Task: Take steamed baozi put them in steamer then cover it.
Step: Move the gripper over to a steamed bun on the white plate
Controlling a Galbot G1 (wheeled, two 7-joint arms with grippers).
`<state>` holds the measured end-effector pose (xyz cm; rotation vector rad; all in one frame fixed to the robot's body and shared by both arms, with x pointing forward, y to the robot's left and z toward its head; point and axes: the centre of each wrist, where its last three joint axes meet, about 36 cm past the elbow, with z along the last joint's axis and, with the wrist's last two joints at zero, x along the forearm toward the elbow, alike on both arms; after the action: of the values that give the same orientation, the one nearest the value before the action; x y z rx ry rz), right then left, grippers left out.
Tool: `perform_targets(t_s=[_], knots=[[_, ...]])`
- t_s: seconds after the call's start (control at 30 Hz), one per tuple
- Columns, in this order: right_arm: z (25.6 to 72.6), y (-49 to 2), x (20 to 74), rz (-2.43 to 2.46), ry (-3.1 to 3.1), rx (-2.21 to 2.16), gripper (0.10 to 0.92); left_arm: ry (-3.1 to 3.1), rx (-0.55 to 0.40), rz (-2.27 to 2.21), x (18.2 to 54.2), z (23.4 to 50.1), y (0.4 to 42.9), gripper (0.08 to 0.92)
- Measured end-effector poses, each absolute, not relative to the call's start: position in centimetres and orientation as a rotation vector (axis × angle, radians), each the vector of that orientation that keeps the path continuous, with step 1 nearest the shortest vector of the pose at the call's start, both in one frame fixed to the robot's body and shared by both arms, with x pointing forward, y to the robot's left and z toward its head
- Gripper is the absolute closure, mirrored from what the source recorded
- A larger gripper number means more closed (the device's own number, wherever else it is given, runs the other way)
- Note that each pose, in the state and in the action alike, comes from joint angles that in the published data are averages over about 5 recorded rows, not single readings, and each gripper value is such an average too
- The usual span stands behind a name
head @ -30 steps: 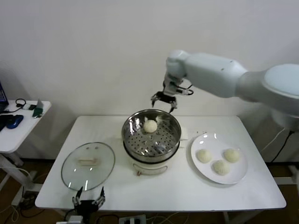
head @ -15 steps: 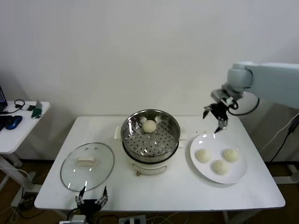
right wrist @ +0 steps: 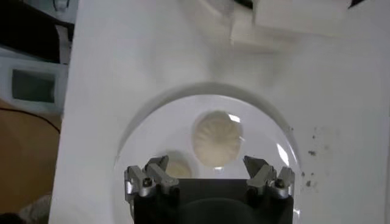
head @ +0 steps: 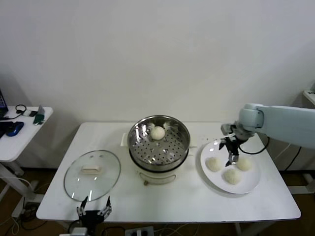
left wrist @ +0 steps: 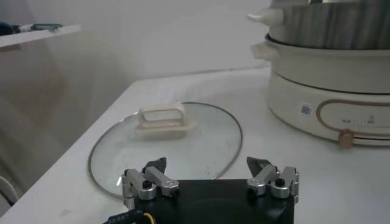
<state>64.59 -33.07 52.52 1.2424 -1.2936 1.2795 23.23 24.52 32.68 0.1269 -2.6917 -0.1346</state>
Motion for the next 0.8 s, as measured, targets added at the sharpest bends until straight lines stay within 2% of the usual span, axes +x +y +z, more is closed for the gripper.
perform_targets(t_s=[0.43, 0.8], knots=[[47.6, -31.5, 65.4, 1.259, -1.314, 1.196, 0.201, -2.717, 0.128, -0.127, 23.2, 33.8, 24.6, 0.177], [46.4, -31.3, 65.9, 1.249, -1.333, 1.181, 0.367, -2.720, 0.129, -0.132, 23.1, 34.0, 24.6, 0.177]])
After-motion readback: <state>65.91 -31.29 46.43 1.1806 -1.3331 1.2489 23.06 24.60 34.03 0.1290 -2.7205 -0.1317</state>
